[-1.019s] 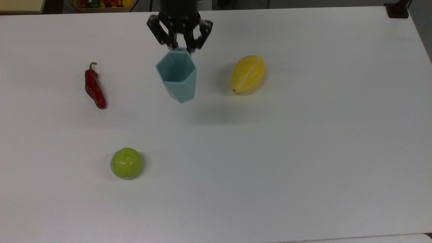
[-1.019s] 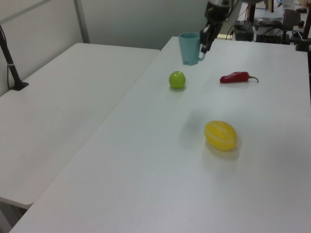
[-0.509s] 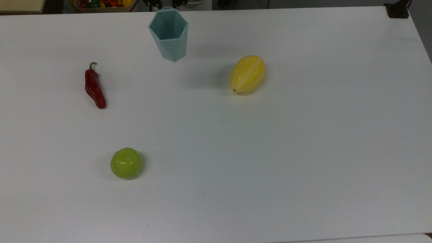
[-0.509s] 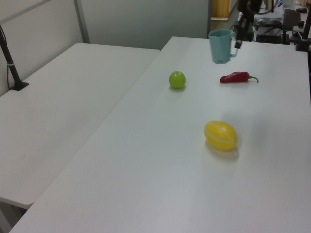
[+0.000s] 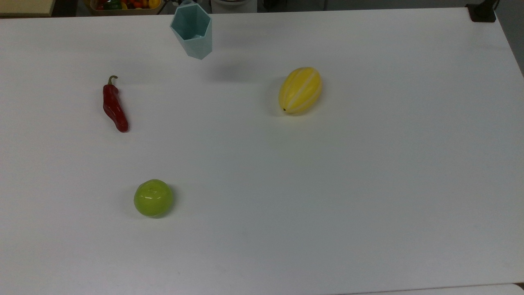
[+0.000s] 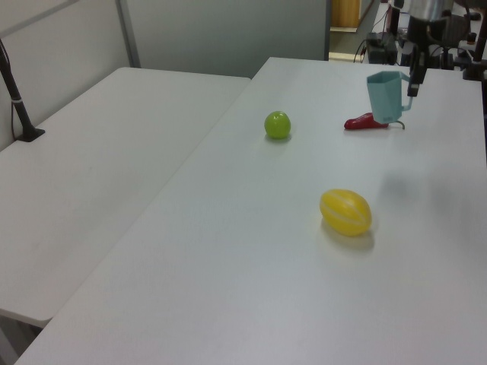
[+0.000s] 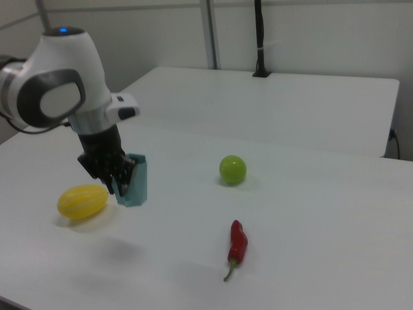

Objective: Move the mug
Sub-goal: 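Lower the mug onto the table and open the gripper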

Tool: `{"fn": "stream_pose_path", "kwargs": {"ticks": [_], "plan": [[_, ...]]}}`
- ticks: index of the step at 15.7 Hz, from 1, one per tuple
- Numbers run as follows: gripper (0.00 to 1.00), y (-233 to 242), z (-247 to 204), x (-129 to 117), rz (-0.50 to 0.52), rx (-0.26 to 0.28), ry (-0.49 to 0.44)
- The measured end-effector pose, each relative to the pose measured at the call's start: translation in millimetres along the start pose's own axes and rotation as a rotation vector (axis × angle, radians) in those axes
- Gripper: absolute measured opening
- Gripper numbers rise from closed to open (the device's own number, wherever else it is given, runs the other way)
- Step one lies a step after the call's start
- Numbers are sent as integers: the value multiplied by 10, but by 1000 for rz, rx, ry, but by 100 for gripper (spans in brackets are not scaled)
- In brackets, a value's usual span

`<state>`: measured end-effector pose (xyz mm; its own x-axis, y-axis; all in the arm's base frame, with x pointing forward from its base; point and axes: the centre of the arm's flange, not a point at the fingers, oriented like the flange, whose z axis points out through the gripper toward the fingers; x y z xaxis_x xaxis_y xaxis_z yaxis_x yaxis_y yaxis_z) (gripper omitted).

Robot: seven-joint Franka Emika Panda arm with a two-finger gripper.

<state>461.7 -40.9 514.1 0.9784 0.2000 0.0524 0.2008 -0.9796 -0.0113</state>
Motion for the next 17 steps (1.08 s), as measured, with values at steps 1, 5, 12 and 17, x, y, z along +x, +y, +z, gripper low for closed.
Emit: {"fn": "stream_pose_path", "kwargs": {"ticks": [1,5,12,17], "plan": [[25,20,117,-24,0,-1,2],[25,7,675,-128,1,-14,45],[25,-17,1271,-265,4,-33,102],[25,65,1495,-240,20,-38,96]]}}
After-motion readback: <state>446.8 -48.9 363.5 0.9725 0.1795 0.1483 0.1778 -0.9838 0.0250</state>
